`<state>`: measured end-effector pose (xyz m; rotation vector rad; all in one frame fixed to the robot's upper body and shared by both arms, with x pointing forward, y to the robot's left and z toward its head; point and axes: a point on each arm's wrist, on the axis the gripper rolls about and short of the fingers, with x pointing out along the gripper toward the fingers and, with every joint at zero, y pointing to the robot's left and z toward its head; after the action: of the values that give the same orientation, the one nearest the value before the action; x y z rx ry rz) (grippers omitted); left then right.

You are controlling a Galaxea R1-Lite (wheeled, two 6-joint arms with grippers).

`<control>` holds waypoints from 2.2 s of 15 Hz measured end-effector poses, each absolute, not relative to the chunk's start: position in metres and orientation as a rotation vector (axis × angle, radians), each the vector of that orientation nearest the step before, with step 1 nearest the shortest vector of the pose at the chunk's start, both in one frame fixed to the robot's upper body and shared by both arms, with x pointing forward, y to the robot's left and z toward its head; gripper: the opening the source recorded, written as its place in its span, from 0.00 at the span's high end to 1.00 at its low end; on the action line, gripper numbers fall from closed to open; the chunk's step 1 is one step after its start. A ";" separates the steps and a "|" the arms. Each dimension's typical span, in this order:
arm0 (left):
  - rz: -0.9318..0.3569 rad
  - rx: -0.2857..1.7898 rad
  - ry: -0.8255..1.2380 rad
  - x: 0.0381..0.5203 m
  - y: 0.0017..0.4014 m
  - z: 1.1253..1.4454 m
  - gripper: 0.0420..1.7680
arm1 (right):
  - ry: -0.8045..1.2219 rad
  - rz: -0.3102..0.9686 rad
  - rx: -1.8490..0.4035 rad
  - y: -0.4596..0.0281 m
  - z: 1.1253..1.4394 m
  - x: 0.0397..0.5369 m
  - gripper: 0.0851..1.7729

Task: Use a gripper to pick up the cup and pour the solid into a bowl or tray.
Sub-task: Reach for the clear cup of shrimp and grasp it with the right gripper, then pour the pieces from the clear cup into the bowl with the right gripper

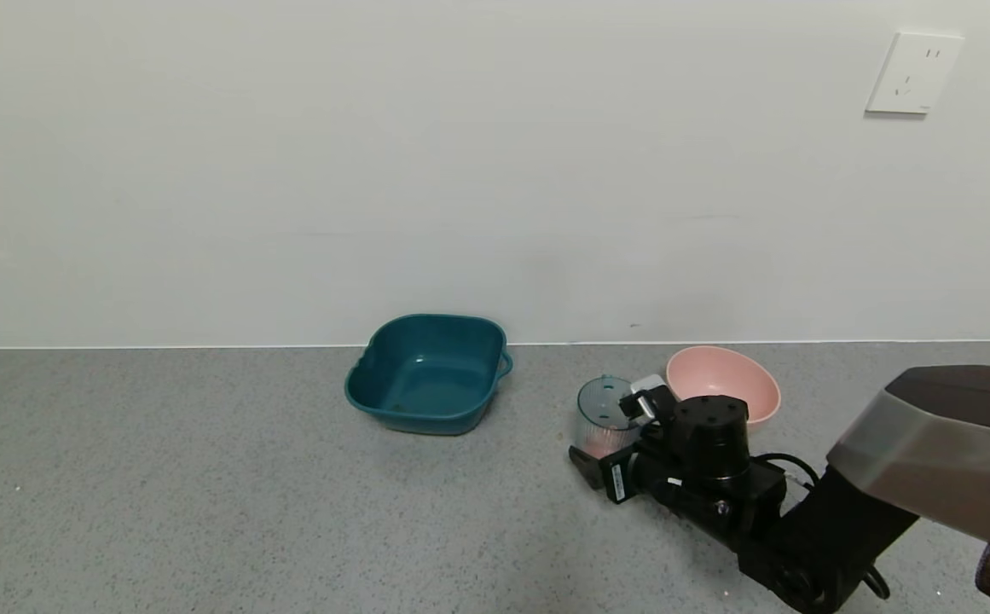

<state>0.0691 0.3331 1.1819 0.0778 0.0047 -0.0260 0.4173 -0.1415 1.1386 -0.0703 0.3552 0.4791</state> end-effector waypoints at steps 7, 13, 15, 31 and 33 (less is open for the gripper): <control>-0.026 0.077 0.004 0.069 0.333 1.182 0.03 | 0.337 0.461 -0.062 -0.141 1.134 0.432 0.04; -0.026 0.078 0.004 0.069 0.333 1.182 0.03 | 0.326 0.461 -0.058 -0.140 1.135 0.435 0.04; -0.026 0.078 0.005 0.069 0.333 1.182 0.03 | 0.325 0.460 -0.058 -0.140 1.135 0.435 0.04; -0.026 0.078 0.005 0.069 0.333 1.182 0.03 | 0.374 0.464 -0.084 -0.138 1.177 0.434 0.25; -0.026 0.078 0.004 0.069 0.333 1.182 0.03 | 0.371 0.468 -0.100 -0.136 1.197 0.436 0.25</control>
<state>0.0691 0.3331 1.1819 0.0778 0.0043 -0.0259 0.4360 -0.1360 1.1973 -0.0997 0.3705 0.4680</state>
